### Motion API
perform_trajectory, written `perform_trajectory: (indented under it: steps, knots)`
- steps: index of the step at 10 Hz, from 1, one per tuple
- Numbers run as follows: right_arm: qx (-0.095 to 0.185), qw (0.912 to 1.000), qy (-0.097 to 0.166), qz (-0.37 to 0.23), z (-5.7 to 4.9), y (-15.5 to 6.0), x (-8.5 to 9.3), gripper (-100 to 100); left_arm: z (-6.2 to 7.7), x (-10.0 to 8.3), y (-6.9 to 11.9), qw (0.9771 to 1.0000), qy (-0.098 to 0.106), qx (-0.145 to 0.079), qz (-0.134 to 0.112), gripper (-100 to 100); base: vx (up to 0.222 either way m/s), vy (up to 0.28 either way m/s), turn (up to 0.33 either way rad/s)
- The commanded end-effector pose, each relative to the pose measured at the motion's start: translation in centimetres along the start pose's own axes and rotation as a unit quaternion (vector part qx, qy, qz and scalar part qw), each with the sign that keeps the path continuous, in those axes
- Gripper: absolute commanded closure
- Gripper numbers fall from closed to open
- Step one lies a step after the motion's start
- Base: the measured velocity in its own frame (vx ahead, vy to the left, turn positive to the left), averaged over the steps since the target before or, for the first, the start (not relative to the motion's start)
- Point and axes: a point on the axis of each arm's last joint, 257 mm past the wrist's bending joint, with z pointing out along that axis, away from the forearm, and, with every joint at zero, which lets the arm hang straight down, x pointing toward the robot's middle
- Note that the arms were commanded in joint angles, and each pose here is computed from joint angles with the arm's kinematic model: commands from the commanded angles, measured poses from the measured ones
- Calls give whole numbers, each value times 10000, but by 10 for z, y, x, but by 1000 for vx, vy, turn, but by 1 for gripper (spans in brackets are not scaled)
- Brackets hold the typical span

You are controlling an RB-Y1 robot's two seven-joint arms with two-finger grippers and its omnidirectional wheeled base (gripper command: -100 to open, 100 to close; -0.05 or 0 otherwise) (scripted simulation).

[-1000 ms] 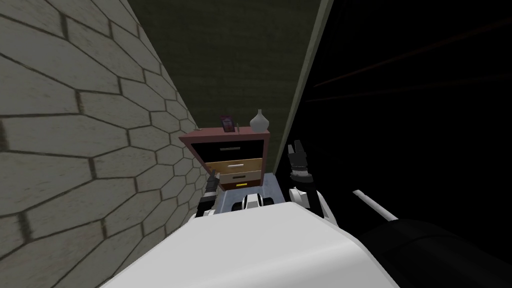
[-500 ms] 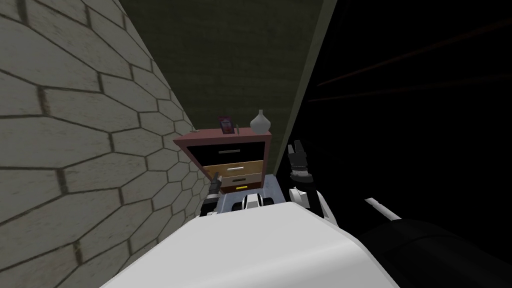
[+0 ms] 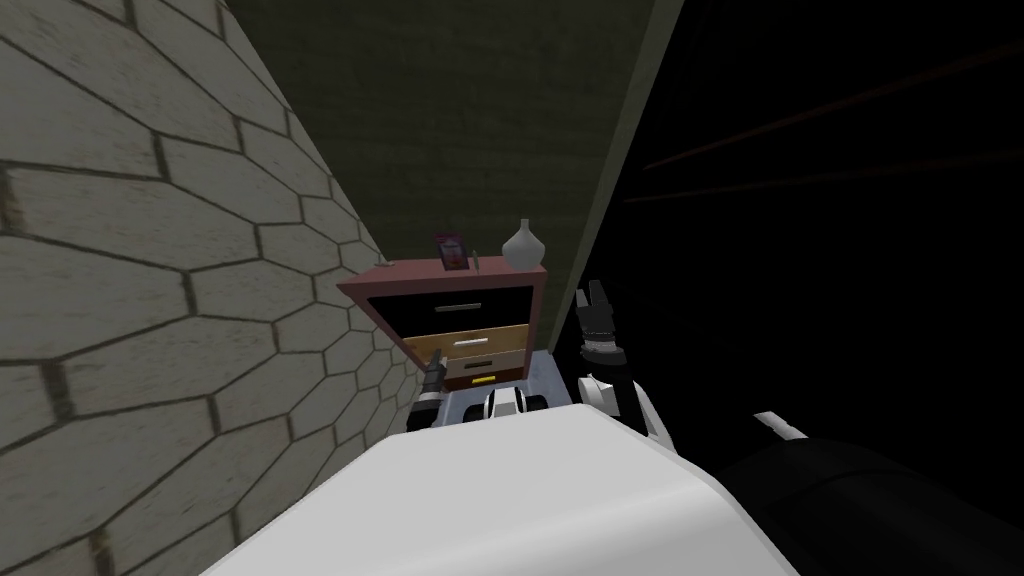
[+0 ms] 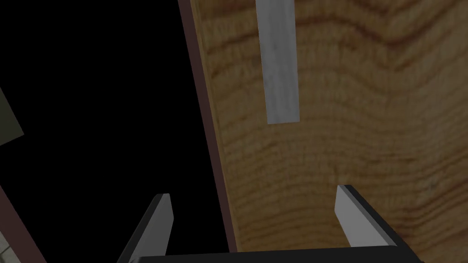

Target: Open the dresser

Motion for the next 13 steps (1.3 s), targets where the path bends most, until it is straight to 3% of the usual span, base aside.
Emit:
perform_trajectory:
  steps: [1,4,6,7,9,10,11,13]
  knots:
    - [0,10000,0,0,0,0,0,0,-5,6,11,9999,4,-105,-39,-100,45,17,-11]
    - [0,10000,0,0,0,0,0,0,-12,25,27,9995,-12,-261,-194,-100,42,16,-19]
    - [0,10000,0,0,0,0,0,0,-15,46,34,9985,-60,-338,-418,-100,56,21,-18]
    - [0,10000,0,0,0,0,0,0,-15,41,34,9988,-47,-317,-364,-100,24,6,-3]
    - [0,10000,0,0,0,0,0,0,1,41,30,9988,-42,-319,-376,-100,38,-1,5]
    - [0,10000,0,0,0,0,0,0,-3,40,29,9988,-44,-303,-374,-100,19,-1,0]
    - [0,10000,0,0,0,0,0,0,-12,42,33,9988,-47,-319,-373,100,-26,-1,-6]
    - [0,10000,0,0,0,0,0,0,-5,42,30,9988,-27,-316,-377,100,-66,-1,15]
